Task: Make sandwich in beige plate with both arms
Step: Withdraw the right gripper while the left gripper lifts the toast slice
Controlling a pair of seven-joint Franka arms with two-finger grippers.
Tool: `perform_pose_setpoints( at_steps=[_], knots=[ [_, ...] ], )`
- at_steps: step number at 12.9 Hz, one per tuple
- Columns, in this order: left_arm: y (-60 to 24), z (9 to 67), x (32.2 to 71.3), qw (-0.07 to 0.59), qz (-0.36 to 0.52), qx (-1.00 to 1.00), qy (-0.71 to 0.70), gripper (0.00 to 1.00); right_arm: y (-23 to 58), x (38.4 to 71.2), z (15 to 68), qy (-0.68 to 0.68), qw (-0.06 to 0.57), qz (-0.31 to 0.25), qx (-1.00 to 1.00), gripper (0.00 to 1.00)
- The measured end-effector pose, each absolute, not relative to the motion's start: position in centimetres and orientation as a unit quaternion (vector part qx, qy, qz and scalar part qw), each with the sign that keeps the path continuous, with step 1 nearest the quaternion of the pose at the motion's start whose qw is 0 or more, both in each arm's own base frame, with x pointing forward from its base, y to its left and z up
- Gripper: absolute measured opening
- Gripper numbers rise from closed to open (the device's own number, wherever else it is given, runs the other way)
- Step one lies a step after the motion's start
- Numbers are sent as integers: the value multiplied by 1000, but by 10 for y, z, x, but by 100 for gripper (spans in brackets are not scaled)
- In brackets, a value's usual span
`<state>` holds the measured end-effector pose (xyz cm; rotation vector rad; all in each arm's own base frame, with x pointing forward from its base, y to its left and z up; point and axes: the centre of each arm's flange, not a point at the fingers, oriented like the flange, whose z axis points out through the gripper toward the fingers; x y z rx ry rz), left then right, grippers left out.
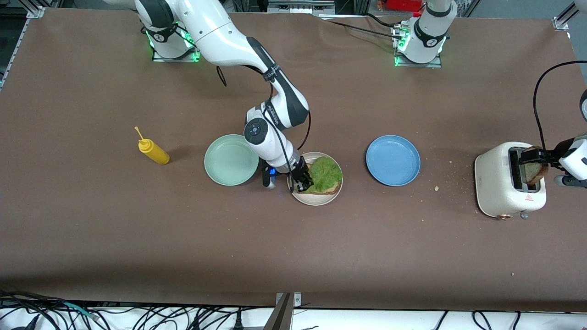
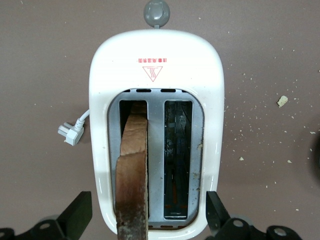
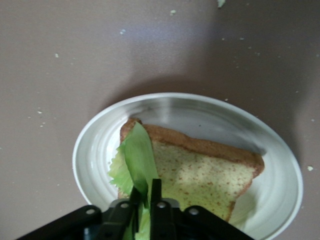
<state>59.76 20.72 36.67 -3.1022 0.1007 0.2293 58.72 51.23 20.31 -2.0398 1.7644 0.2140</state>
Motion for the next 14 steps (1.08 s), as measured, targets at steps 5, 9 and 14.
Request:
perform_pose_setpoints(
  at_steps=[5,9,14],
  knots=[
    [207,367,598,15,74,-997,32,100,494,609,236,629,187,67,-752,69],
    [207,366,597,15,74,-997,32,100,451,629,335,583,137,66,-798,100],
    [207,362,597,13,78,-996,32,100,326,649,425,448,52,81,-889,100]
  ],
)
